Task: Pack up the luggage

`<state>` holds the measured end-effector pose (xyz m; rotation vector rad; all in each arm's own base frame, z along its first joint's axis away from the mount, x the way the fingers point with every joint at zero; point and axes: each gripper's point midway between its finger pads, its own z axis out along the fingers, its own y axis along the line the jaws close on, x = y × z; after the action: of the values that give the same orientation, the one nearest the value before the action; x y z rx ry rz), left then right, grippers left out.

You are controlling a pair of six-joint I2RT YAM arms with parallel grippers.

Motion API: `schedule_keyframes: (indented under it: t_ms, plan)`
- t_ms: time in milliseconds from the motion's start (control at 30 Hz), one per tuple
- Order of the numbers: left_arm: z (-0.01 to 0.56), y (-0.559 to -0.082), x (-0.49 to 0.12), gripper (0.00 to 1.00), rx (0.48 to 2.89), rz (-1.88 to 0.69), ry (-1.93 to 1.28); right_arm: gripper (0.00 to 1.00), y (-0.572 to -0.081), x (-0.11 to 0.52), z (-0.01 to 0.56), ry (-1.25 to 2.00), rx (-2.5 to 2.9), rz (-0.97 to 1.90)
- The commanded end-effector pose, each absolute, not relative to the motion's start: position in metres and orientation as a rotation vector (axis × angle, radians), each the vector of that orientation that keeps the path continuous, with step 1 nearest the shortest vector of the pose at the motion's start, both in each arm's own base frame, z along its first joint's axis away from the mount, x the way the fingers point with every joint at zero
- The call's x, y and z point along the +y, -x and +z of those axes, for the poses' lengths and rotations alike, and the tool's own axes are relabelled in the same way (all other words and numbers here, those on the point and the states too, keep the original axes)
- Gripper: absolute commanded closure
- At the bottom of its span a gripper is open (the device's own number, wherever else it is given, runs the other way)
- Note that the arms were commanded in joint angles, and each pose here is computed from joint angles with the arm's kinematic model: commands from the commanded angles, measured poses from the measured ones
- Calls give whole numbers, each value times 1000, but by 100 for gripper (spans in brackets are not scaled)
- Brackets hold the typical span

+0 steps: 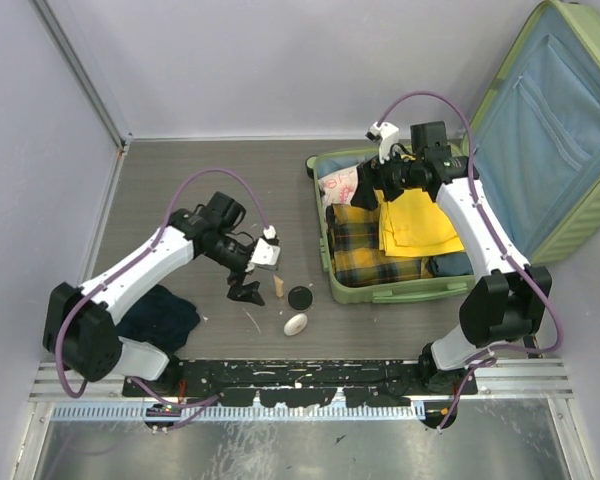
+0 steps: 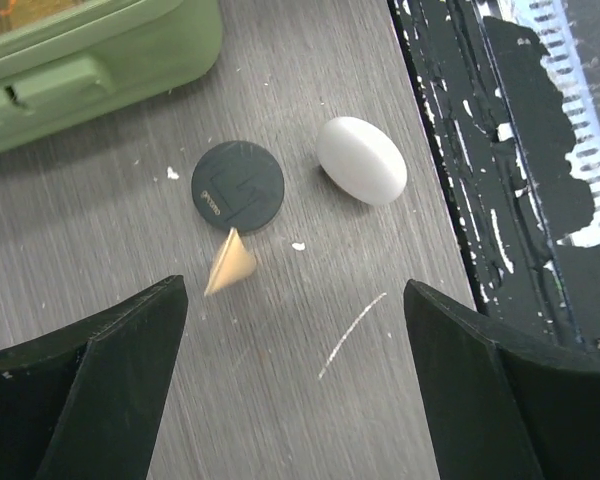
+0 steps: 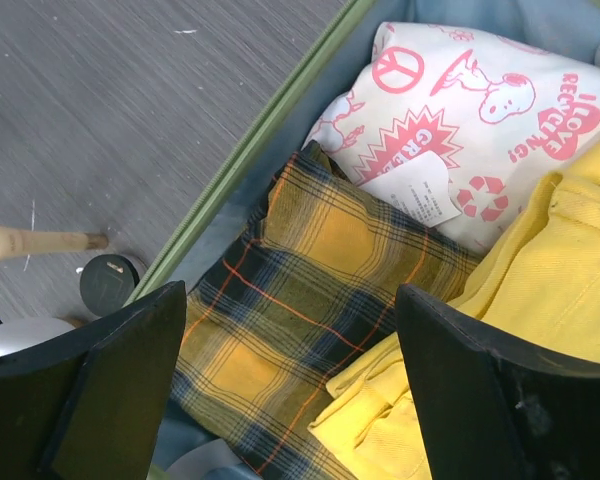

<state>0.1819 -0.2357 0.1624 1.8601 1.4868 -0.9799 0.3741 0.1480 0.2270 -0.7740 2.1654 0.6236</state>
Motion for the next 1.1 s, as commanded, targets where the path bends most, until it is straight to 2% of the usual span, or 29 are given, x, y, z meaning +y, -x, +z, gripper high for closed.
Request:
schedule_keyframes:
  t_ms: [0, 33, 267, 400, 500, 567, 633, 700, 867, 1067]
  plan:
    - [161, -196, -261, 12, 1282, -952, -1940, 11, -364, 154, 265, 807, 2028, 628]
    - [160, -196, -264, 12, 1276, -955, -1952, 11, -363, 153, 265, 799, 2029, 622]
    - [145, -201, -274, 34, 1262, -979, -2024, 11, -355, 142, 262, 734, 2045, 611]
    - [146, -202, -276, 53, 1299, -996, -2029, 11, -348, 136, 259, 713, 2053, 606]
    - [142, -202, -271, 72, 1360, -989, -2040, 11, -345, 133, 258, 703, 2059, 603]
    - [139, -199, -266, 88, 1397, -987, -2057, 11, -343, 132, 257, 694, 2063, 599]
    - [138, -197, -262, 96, 1422, -992, -2069, 11, -342, 131, 255, 692, 2066, 601]
    - [143, -193, -260, 100, 1434, -1004, -2073, 11, -341, 131, 255, 692, 2065, 601]
    - [174, -187, -260, 100, 1466, -1043, -2025, 12, -339, 131, 255, 676, 2067, 609]
    - [237, -223, -289, 100, 1627, -1096, -1753, 11, -339, 125, 254, 618, 2069, 624]
